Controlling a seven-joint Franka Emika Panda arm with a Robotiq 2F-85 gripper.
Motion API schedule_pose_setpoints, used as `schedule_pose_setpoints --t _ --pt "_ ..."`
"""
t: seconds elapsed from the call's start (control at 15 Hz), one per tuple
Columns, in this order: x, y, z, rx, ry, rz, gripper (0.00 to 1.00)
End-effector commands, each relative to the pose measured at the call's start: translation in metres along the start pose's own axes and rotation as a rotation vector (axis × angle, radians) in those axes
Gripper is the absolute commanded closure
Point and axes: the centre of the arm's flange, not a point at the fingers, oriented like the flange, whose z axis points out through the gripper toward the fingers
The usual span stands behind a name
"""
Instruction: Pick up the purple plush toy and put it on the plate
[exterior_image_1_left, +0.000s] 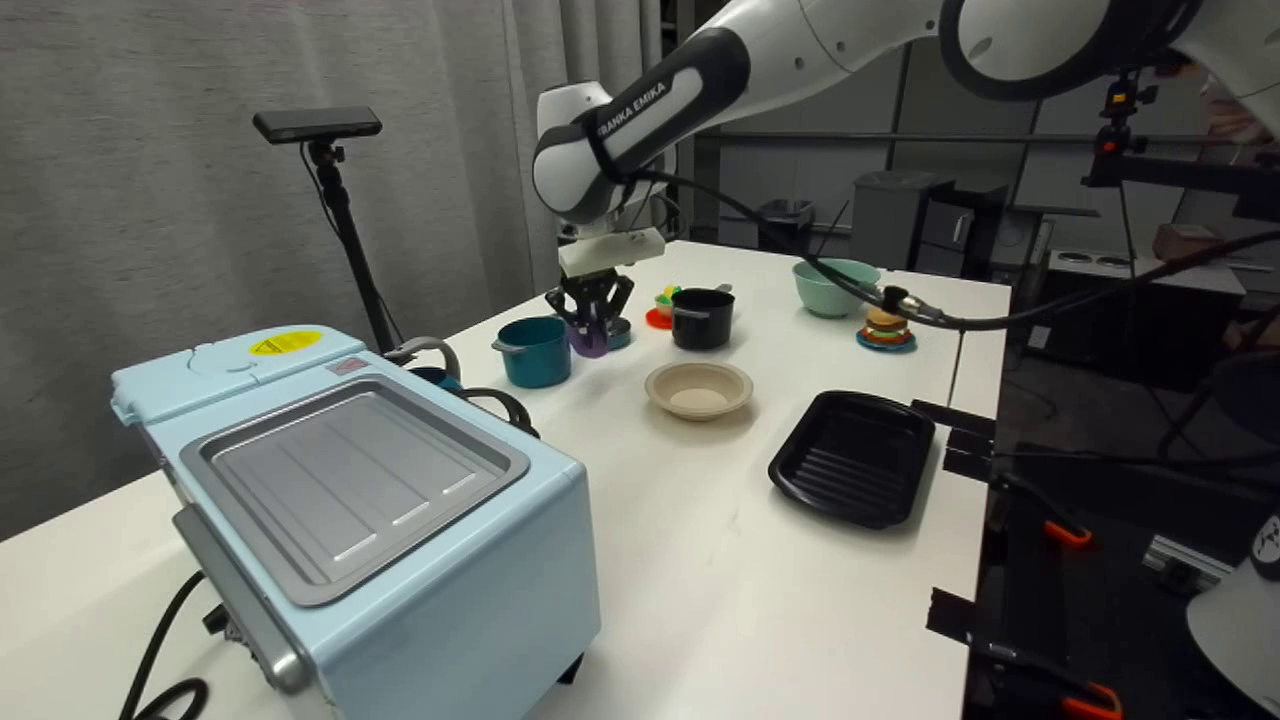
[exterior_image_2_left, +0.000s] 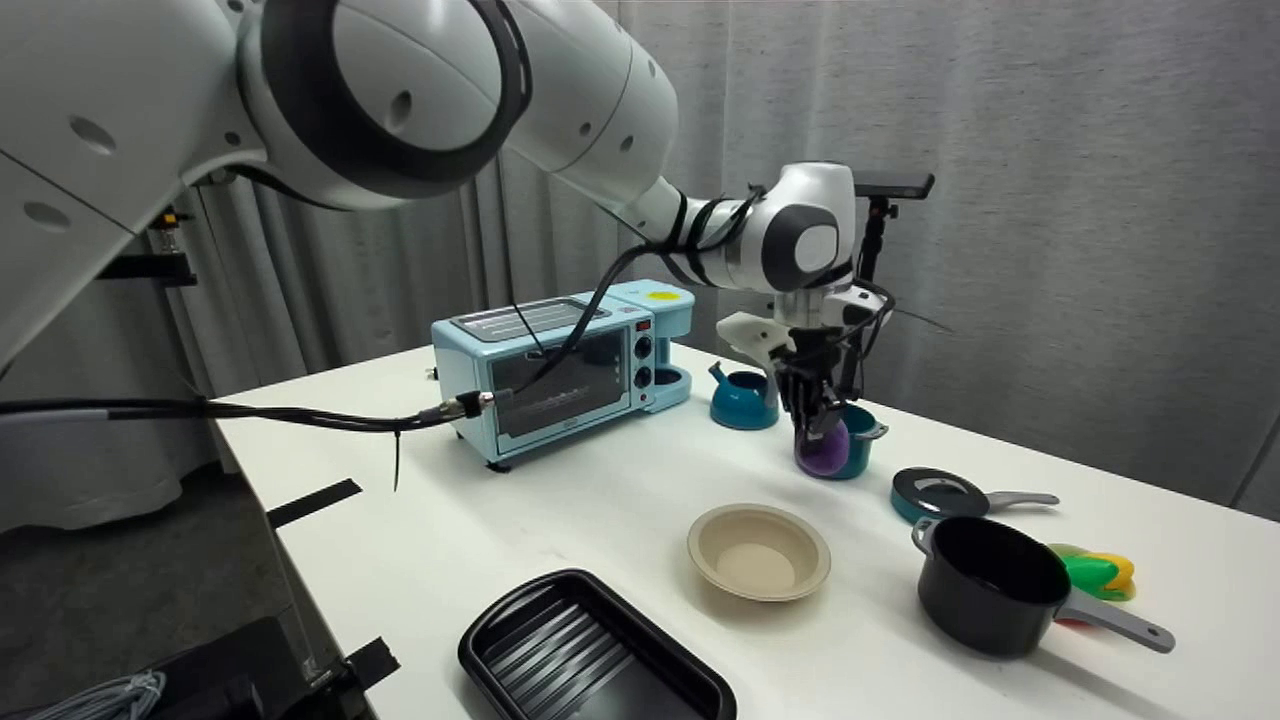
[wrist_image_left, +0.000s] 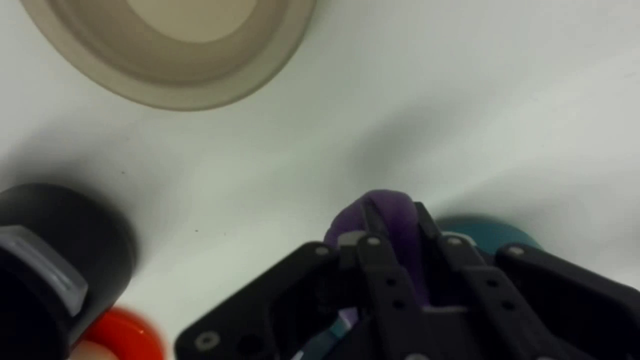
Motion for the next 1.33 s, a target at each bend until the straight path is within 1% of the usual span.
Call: schedule_pose_setpoints --t 0.0,0.07,0.2,0.33,0.47,0.6,0.73,0.8,0.93,1.0,1.07,1.27 --pt "0.009 0.019 -0.079 0.008 -0.012 -0.025 0.99" --pt "0.009 0.024 -0.098 0.018 -0.014 -0.032 0.96" --pt "0.005 0.038 -0.129 0.035 -0.015 -0.039 0.96" --pt "-0.003 0.054 -0.146 0.05 -0.037 -0.036 0.96" --pt "-0.012 0.066 -0.153 0.066 -0.076 -0.033 0.96" --pt "-0.023 0.077 -0.147 0.066 -0.101 -0.029 0.96" --pt "-0.037 0.084 -0.134 0.056 -0.12 -0.038 0.96" --pt "-0.034 0.09 -0.126 0.052 -0.136 -0.046 0.96" --pt "-0.051 0.092 -0.109 0.045 -0.151 -0.066 0.96" --pt "-0.058 0.092 -0.099 0.044 -0.155 -0.077 0.96" --pt "-0.056 0.095 -0.091 0.044 -0.157 -0.086 0.96" --pt "-0.064 0.097 -0.06 0.034 -0.143 -0.132 0.96"
